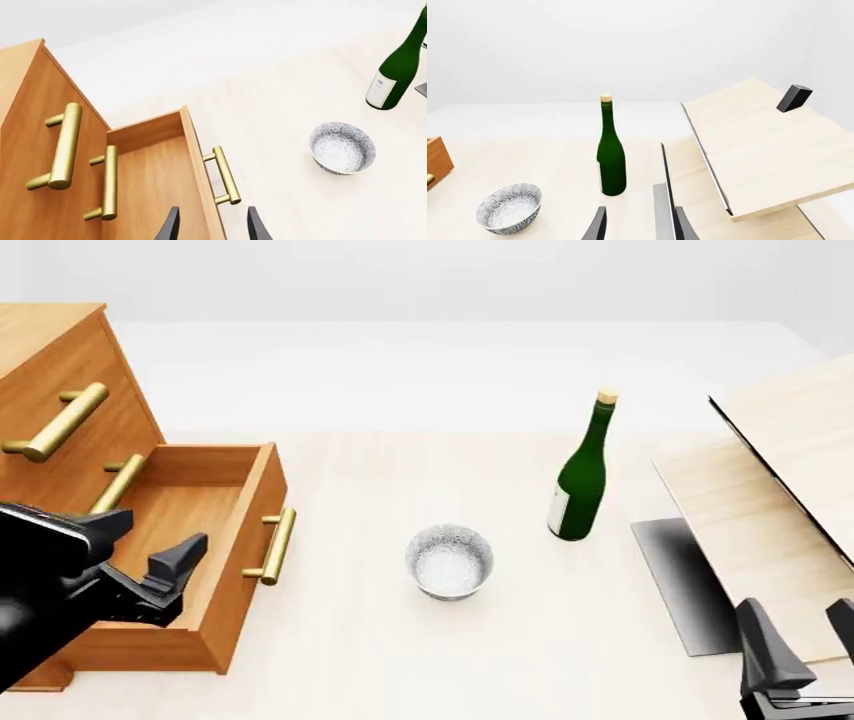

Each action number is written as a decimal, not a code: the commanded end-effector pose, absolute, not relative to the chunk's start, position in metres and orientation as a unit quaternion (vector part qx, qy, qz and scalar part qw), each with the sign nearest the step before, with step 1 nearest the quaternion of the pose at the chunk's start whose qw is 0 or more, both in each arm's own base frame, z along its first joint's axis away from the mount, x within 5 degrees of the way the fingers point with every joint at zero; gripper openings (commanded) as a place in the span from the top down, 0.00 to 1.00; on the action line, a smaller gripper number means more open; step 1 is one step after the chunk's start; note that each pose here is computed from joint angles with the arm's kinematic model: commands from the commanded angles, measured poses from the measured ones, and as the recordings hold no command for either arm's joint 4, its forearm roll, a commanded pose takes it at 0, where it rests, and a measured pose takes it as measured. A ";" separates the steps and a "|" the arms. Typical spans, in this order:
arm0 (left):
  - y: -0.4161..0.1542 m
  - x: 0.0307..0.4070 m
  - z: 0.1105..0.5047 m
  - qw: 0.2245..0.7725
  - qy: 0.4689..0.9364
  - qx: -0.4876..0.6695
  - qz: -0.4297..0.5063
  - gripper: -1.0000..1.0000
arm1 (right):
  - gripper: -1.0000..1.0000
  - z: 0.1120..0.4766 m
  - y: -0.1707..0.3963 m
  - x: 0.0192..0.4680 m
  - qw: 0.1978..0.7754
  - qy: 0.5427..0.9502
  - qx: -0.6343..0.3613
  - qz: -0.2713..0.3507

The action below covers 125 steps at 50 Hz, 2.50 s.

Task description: Put the bowl in the bottom drawer of the cabinet and close it.

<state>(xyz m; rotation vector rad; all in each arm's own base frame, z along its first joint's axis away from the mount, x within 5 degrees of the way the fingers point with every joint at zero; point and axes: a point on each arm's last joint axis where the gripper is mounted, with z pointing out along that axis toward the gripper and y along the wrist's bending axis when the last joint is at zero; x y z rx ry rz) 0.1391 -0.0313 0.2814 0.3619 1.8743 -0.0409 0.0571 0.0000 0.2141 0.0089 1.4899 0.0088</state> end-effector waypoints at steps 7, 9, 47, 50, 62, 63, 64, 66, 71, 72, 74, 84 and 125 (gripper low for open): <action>-0.040 0.159 0.282 0.522 0.839 0.148 -0.037 0.00 | 0.00 0.214 0.000 0.057 0.735 0.678 0.004 0.004; -0.040 0.161 0.282 0.520 0.841 0.147 -0.037 0.00 | 0.00 0.214 0.000 0.057 0.735 0.678 0.004 0.004; -0.039 0.197 0.240 0.446 0.889 0.103 -0.036 0.00 | 0.00 0.214 0.000 0.057 0.735 0.678 0.004 0.004; -0.040 0.199 0.237 0.440 0.892 0.101 -0.039 0.00 | 0.00 0.214 0.000 0.057 0.735 0.678 0.004 0.004; -0.045 0.208 0.223 0.414 0.905 0.092 -0.047 0.00 | 0.00 0.214 0.000 0.057 0.735 0.678 0.004 0.004; -0.045 0.209 0.221 0.411 0.906 0.090 -0.046 0.00 | 0.00 0.214 0.000 0.057 0.735 0.678 0.004 0.004; -0.046 0.210 0.220 0.408 0.907 0.089 -0.047 0.00 | 0.00 0.214 0.000 0.057 0.735 0.678 0.004 0.004; -0.047 0.211 0.218 0.402 0.910 0.086 -0.051 0.00 | 0.00 0.214 0.000 0.057 0.735 0.678 0.004 0.004; -0.046 0.214 0.215 0.396 0.913 0.080 -0.051 0.00 | 0.00 0.214 0.000 0.057 0.735 0.678 0.004 0.004; -0.046 0.214 0.214 0.395 0.914 0.080 -0.050 0.00 | 0.00 0.214 0.000 0.057 0.735 0.678 0.004 0.004; -0.045 0.214 0.212 0.393 0.915 0.080 -0.048 0.00 | 0.00 0.214 0.000 0.057 0.735 0.678 0.004 0.004; -0.044 0.215 0.203 0.383 0.920 0.076 -0.046 0.00 | 0.00 0.214 0.000 0.057 0.735 0.678 0.004 0.004; -0.046 0.214 0.181 0.354 0.931 0.071 -0.048 0.00 | 0.00 0.214 0.000 0.057 0.735 0.678 0.004 0.004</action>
